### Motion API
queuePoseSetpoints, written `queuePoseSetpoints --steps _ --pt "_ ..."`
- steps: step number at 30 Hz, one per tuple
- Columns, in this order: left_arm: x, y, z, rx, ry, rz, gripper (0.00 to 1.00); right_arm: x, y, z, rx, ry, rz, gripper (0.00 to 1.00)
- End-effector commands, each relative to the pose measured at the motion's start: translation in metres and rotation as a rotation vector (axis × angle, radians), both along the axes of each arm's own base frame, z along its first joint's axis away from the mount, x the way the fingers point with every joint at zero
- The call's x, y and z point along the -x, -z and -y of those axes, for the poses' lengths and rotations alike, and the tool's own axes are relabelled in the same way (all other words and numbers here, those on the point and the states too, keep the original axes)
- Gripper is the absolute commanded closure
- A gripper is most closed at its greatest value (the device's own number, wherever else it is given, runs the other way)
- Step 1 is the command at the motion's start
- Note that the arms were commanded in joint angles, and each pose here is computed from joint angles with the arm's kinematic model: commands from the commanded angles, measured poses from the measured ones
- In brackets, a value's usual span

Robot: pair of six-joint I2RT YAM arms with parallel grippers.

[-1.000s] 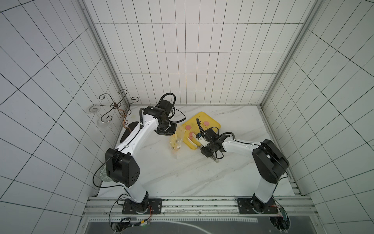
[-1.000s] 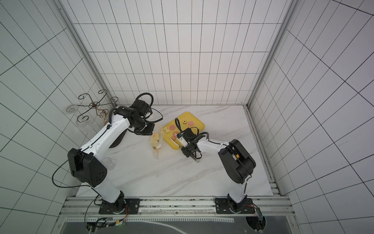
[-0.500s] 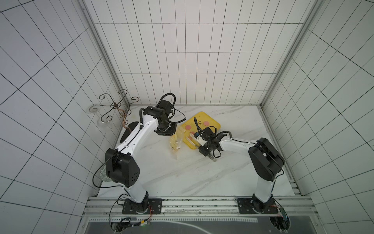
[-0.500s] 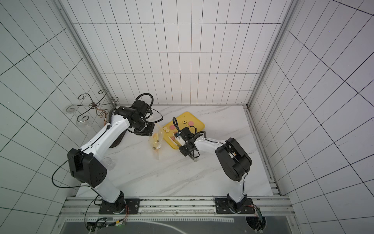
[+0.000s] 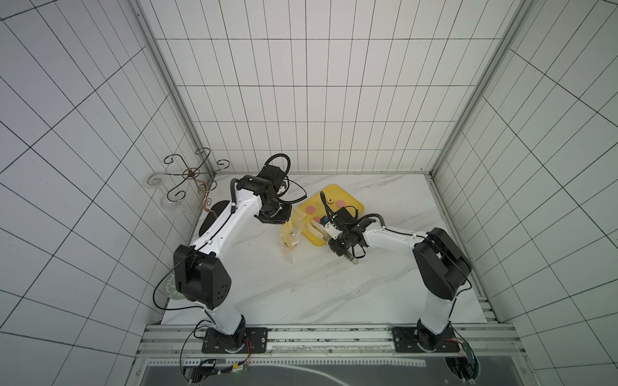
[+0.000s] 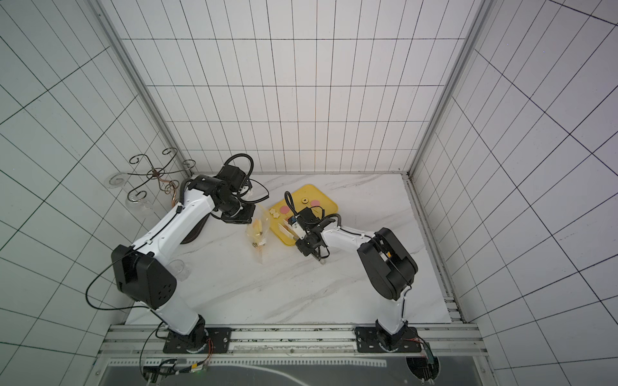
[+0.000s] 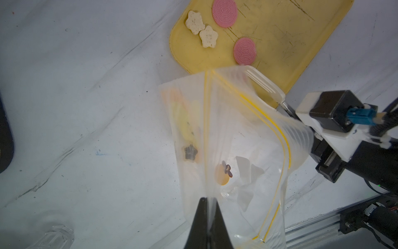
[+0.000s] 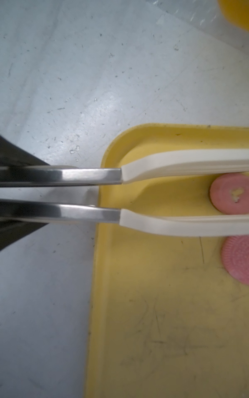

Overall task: Put the cookies into a resealable bag to prevent moisture
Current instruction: Pick up the cookie from the tray, then place the cookie in the ziploc bag.

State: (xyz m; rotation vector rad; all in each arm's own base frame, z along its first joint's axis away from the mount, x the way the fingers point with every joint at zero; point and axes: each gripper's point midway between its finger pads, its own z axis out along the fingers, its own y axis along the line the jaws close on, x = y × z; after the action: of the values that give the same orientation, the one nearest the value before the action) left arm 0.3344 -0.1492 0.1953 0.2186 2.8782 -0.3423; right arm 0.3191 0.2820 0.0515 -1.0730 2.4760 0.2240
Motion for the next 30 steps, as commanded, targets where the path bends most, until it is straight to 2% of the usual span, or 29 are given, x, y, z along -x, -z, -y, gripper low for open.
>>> queuePoseSetpoints --steps 1,8,12,16,20,27,30 --pt "-0.002 -0.013 0.001 0.021 0.014 0.049 1.00 -0.013 -0.073 -0.006 -0.086 0.007 0.130 0.69" --pt "-0.004 -0.013 0.004 0.031 0.017 0.049 1.00 0.009 -0.147 0.006 -0.197 -0.012 0.208 0.69" --pt "-0.007 -0.016 0.007 0.044 0.017 0.054 1.00 0.028 -0.189 -0.004 -0.309 -0.065 0.212 0.70" --pt "-0.008 -0.020 0.008 0.044 0.011 0.060 1.00 0.054 -0.214 -0.016 -0.411 -0.128 0.175 0.70" --pt "-0.008 -0.021 0.011 0.066 0.012 0.057 1.00 0.069 -0.227 -0.036 -0.464 -0.182 0.153 0.70" --pt "-0.004 -0.016 0.011 0.046 0.017 0.043 1.00 0.062 -0.238 -0.051 -0.481 -0.200 0.177 0.71" --pt "-0.006 -0.021 0.011 0.050 0.015 0.057 1.00 0.063 -0.229 -0.056 -0.467 -0.209 0.157 0.71"
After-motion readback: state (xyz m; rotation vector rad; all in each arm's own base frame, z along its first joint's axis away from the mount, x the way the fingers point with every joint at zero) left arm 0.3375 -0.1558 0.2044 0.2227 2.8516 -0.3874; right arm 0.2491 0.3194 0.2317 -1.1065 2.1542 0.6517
